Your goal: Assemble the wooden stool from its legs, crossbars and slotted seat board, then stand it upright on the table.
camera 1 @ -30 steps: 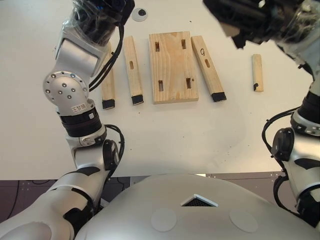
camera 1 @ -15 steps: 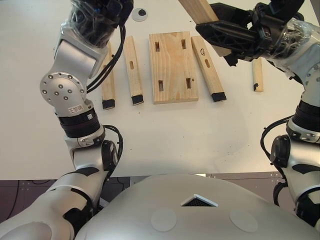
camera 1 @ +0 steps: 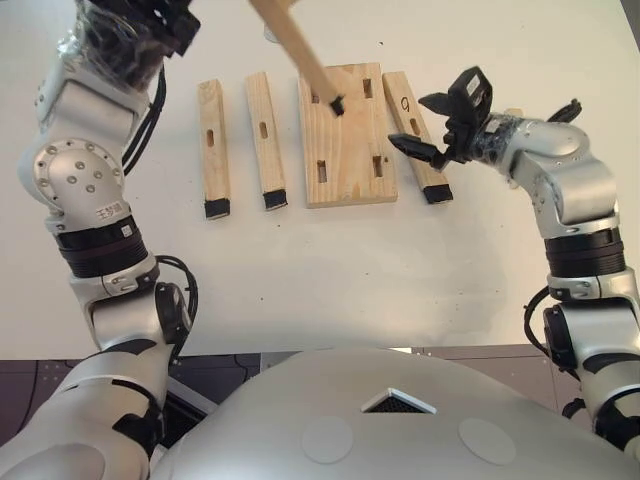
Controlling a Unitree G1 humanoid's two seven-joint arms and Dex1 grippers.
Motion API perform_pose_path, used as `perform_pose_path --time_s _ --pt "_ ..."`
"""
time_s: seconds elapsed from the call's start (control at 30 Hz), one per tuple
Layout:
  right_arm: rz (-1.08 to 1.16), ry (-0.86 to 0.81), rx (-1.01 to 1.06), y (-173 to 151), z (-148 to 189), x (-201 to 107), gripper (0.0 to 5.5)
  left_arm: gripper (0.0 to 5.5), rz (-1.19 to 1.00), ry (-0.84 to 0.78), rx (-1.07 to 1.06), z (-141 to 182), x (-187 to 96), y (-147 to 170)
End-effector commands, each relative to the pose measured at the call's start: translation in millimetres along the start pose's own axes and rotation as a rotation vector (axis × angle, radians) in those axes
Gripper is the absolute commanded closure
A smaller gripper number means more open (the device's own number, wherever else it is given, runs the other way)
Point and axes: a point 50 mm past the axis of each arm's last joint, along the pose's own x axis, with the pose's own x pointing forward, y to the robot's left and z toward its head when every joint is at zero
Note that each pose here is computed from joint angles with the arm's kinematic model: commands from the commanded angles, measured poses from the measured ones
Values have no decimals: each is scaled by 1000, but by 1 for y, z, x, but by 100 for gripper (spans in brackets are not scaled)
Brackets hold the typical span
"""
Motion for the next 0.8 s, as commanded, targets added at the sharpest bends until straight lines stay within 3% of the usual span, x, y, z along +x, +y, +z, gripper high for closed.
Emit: perform_pose_path --time_s 0.03,0.23,0.8 --pt "-169 33 -25 -20 -7 2 76 338 28 110 79 -24 -8 9" --pt "-405 67 40 -56 -17 -5 76 338 6 162 71 -51 -14 3" --pt "-404 82 45 -56 -23 -4 76 338 -48 229 83 -50 -28 -7"
